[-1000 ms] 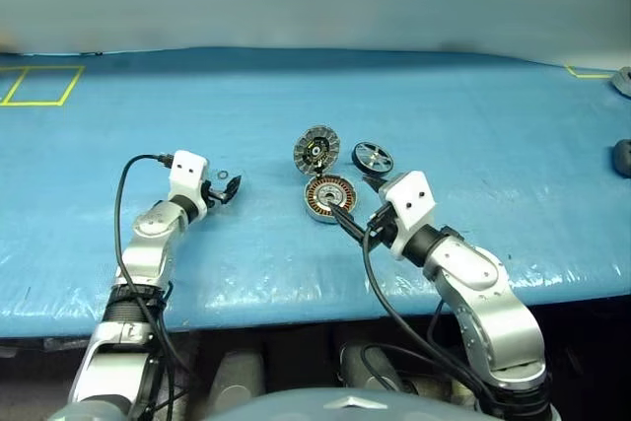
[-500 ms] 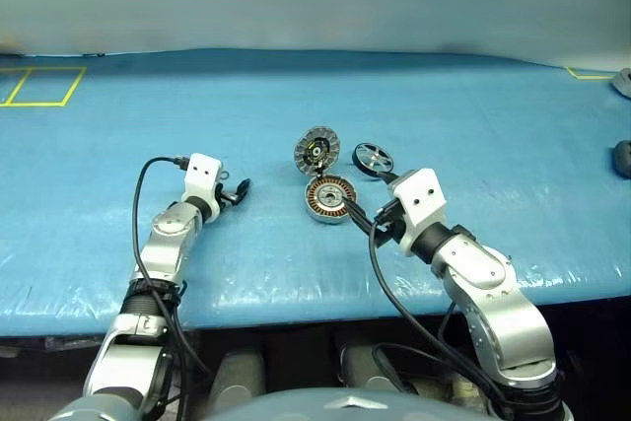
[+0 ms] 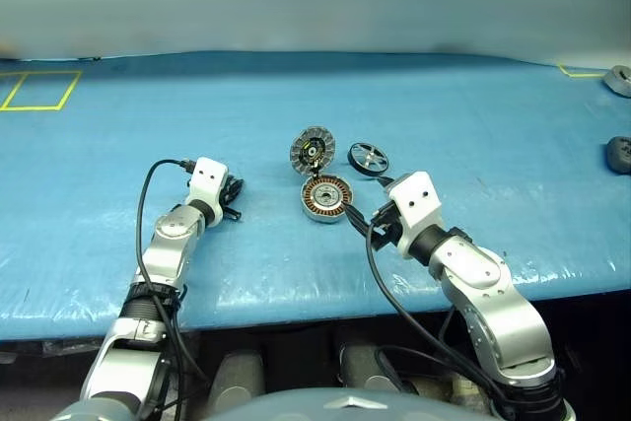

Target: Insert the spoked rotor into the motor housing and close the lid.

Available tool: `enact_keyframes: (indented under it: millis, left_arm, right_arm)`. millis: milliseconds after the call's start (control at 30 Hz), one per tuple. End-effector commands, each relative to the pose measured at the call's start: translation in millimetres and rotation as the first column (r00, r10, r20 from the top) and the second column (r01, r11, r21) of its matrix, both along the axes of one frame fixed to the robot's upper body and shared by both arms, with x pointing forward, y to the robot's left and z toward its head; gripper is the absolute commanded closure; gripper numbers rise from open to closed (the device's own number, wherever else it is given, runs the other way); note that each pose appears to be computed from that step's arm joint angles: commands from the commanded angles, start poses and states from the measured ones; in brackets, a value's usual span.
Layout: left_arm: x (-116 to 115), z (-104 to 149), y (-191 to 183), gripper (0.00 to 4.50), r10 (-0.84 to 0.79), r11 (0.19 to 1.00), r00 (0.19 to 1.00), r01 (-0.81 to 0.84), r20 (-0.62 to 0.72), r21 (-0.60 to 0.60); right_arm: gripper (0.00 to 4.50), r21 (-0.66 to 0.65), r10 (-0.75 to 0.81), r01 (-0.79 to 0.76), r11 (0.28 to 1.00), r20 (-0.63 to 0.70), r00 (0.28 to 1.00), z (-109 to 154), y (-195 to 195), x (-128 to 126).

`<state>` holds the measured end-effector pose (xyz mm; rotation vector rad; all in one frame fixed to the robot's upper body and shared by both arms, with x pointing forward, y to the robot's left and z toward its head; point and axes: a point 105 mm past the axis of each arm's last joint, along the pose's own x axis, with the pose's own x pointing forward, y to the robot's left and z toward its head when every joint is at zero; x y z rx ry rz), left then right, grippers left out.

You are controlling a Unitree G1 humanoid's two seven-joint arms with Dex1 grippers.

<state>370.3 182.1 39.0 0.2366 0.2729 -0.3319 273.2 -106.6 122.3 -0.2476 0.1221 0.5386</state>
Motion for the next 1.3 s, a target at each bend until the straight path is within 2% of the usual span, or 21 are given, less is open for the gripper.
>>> enact_keyframes:
  millis: [33, 133, 233, 300, 433, 500, 567, 633, 700, 767, 1033, 1300]
  left_arm:
    - [-11, -27, 15, 3.85, 0.034, 0.999, 0.992, -0.029, -0.120, 0.044]
    - [-11, -15, 6, 3.85, -0.022, 0.999, 0.998, 0.024, -0.061, 0.030]
    - [-12, 8, -14, 3.85, -0.114, 0.990, 0.993, 0.116, 0.025, -0.078]
    - [-18, 27, -32, 3.85, -0.221, 0.967, 0.971, 0.230, 0.086, -0.107]
    - [-33, 74, -71, 3.85, -0.398, 0.877, 0.885, 0.444, 0.242, -0.181]
    - [-44, 100, -96, 3.85, -0.502, 0.798, 0.804, 0.572, 0.318, -0.188]
    - [-51, 111, -111, 3.85, -0.564, 0.750, 0.753, 0.639, 0.339, -0.171]
    - [-52, 113, -121, 3.85, -0.604, 0.720, 0.722, 0.676, 0.338, -0.157]
    - [-55, 108, -147, 3.85, -0.709, 0.637, 0.641, 0.761, 0.295, -0.125]
    - [-50, 100, -162, 3.85, -0.752, 0.604, 0.611, 0.789, 0.248, -0.114]
    - [-12, 80, -181, 3.85, -0.767, 0.630, 0.630, 0.775, 0.122, -0.049]
    - [-14, 78, -176, 3.85, -0.831, 0.553, 0.554, 0.833, 0.052, -0.029]
  right_arm:
    - [0.37, 0.001, 0.001, -0.001, 1.000, 0.041, 0.999, 10, 0, 0]
    - [0.37, 0.008, 0.006, -0.006, 1.000, 0.048, 0.999, 11, 2, -1]
    - [0.37, 0.048, 0.023, -0.025, 0.999, 0.055, 0.998, 16, 4, -4]
    - [0.37, 0.089, 0.075, -0.081, 0.993, 0.067, 0.995, 21, 7, -12]
    - [0.37, 0.139, -0.021, 0.010, 0.990, 0.078, 0.997, 26, -13, -13]
    - [0.37, 0.132, -0.057, 0.050, 0.990, 0.049, 0.997, 17, -23, -18]
    - [0.37, 0.122, -0.064, 0.060, 0.991, 0.030, 0.998, 10, -26, -23]
    - [0.37, 0.125, -0.060, 0.058, 0.990, 0.014, 0.998, 6, -26, -27]
    - [0.37, 0.141, -0.085, 0.087, 0.986, -0.016, 0.996, -5, -31, -30]
    - [0.37, 0.170, -0.127, 0.129, 0.977, -0.027, 0.992, -11, -38, -30]
    - [0.37, 0.176, -0.165, 0.170, 0.970, -0.040, 0.985, -27, -34, -42]
    - [0.37, 0.168, -0.230, 0.234, 0.958, -0.048, 0.972, -35, -34, -48]
